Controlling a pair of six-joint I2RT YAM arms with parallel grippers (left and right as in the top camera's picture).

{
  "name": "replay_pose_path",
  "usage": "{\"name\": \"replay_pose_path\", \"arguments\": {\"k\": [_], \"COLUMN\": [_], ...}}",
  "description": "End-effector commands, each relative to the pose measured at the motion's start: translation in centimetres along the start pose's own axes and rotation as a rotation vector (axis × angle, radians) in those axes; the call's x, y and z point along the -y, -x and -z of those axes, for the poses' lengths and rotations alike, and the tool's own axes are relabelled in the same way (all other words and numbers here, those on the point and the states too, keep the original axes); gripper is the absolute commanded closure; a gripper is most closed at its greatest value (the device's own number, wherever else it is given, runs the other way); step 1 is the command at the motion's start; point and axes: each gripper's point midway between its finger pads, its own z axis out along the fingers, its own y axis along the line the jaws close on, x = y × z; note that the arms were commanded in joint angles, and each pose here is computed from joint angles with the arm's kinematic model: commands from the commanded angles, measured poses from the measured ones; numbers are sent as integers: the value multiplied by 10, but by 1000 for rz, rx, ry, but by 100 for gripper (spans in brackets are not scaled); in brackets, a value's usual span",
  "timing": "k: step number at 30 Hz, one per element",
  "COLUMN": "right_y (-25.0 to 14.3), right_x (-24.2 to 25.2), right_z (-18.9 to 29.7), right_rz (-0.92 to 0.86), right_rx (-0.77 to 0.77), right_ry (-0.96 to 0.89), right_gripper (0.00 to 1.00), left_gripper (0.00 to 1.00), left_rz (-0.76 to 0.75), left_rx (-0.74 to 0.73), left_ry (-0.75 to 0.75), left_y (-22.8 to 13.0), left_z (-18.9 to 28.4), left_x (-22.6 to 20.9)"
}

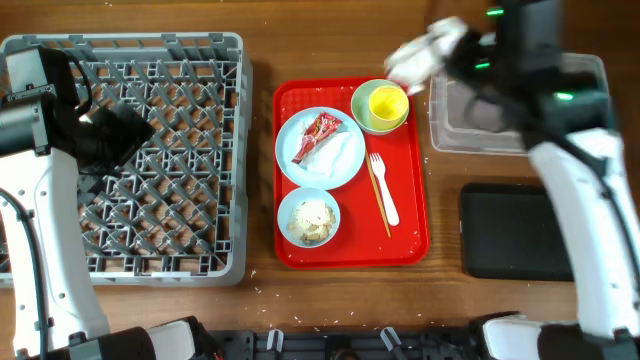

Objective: Sort waste into correct bins and load items into the dishwasher rack
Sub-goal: 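Carry the tissue right and drop it into the clear plastic bin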

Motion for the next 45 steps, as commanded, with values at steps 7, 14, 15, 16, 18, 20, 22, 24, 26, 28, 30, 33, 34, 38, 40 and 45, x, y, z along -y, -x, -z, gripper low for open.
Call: {"name": "replay_pose_path", "arguments": {"k": [7,14,15,16,18,20,22,24,26,28,30,33,34,38,40,45], "right_y": [30,23,25,23,9,-20,-51,-92,-120,-139,-154,-177,-182,-200,-200,-207], "right_x": [117,70,80,99,126,158,185,216,238,252,278,291,293,296,299,307], "right_z": [-100,-76,-57,-36,-5,9,0,-19,-36,-52,-53,-57,-59,-65,-69,-74], "right_rz": [-147,64,-2,-108,-162,-183,-207,-282,-379,-469,-548,-608,-616,-651,-643,-625], "right_rx": [-34,-113,-93,-72,-79,-175,-271,-362,-421,-478,-476,-492,-492,-493,-475,-447], "right_ry": [-241,19,-52,-168,-325,-480,-558,-599,-555,-376,-381,-370,-364,-363,-361,-383], "right_gripper": [44,13,16,21,15,9,9,10,10,16,25,34,36,44,53,64], "left_gripper": [0,0,0,0,0,0,0,0,0,0,0,0,0,0,0,0], "left_rz": [9,10,10,10,9,9,9,10,10,9,10,10,10,9,9,10], "left_rx": [12,12,12,12,12,12,12,12,12,12,12,12,12,12,12,12], "left_ry": [-8,-8,-7,-8,-7,-8,-8,-8,-8,-7,-8,-7,-8,-8,-8,-8], "left_y": [3,3,3,3,3,3,3,3,3,3,3,3,3,3,3,3], "left_z": [4,4,4,4,4,4,4,4,4,4,4,4,4,4,4,4], "left_x": [0,0,0,0,0,1,0,0,1,0,1,0,1,0,0,0]}}
